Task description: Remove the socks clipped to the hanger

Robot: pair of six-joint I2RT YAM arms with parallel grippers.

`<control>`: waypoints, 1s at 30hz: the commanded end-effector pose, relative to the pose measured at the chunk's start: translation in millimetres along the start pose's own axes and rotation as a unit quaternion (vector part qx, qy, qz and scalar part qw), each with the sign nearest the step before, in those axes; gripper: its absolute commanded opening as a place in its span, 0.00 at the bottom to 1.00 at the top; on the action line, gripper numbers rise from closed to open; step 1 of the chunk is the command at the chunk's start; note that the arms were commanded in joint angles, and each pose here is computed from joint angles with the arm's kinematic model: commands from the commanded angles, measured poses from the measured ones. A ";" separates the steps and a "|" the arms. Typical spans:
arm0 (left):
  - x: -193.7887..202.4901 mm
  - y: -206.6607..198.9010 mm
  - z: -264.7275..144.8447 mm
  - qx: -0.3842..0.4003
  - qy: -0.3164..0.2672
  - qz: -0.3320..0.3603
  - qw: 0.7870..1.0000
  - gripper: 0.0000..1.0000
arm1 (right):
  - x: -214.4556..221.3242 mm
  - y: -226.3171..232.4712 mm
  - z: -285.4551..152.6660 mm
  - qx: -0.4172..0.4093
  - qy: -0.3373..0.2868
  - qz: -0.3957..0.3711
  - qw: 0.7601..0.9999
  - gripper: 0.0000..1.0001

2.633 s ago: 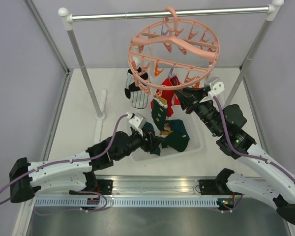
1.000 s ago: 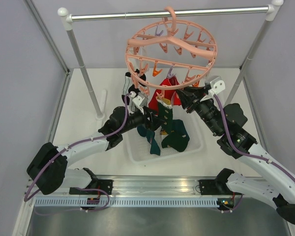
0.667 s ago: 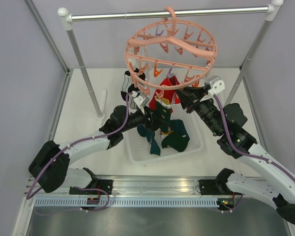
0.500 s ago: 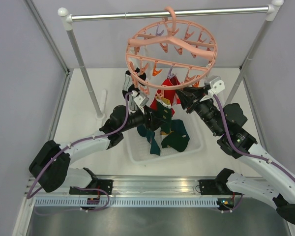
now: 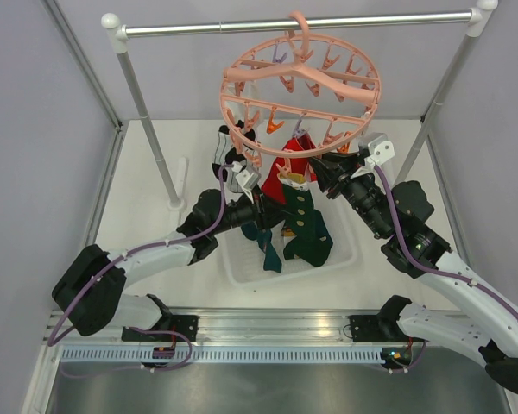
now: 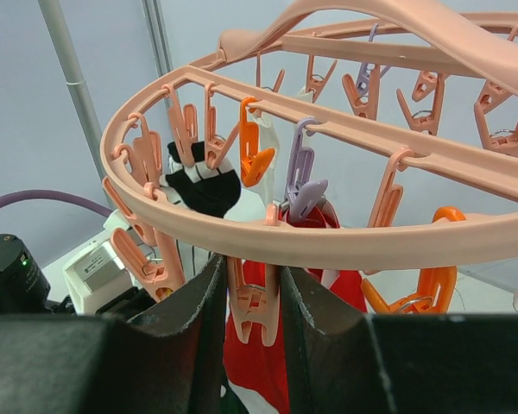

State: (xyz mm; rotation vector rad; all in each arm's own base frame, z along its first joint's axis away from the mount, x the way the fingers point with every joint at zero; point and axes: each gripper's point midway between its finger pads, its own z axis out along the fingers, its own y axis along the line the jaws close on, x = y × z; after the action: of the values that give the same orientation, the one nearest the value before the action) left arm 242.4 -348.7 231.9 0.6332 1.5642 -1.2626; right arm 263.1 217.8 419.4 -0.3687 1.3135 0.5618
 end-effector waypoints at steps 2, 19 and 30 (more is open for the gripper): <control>-5.4 -19.5 1.4 0.038 -0.017 -0.007 0.999 0.24 | -24.4 1.2 2.1 -0.001 -0.030 0.007 1.000 0.11; 3.1 -14.3 1.5 -0.023 0.006 -0.016 1.000 0.02 | -18.4 0.7 -4.7 -0.001 -0.027 0.015 1.000 0.31; 0.9 -4.9 -2.6 -0.067 0.008 -0.016 0.998 0.02 | -15.0 2.5 -25.1 -0.012 -0.026 0.037 0.999 0.73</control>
State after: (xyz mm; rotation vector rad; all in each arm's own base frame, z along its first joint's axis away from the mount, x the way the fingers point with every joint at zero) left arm 232.3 -347.4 214.3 0.5427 1.7046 -1.1969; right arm 248.1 206.7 421.0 -0.3367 1.3013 0.6065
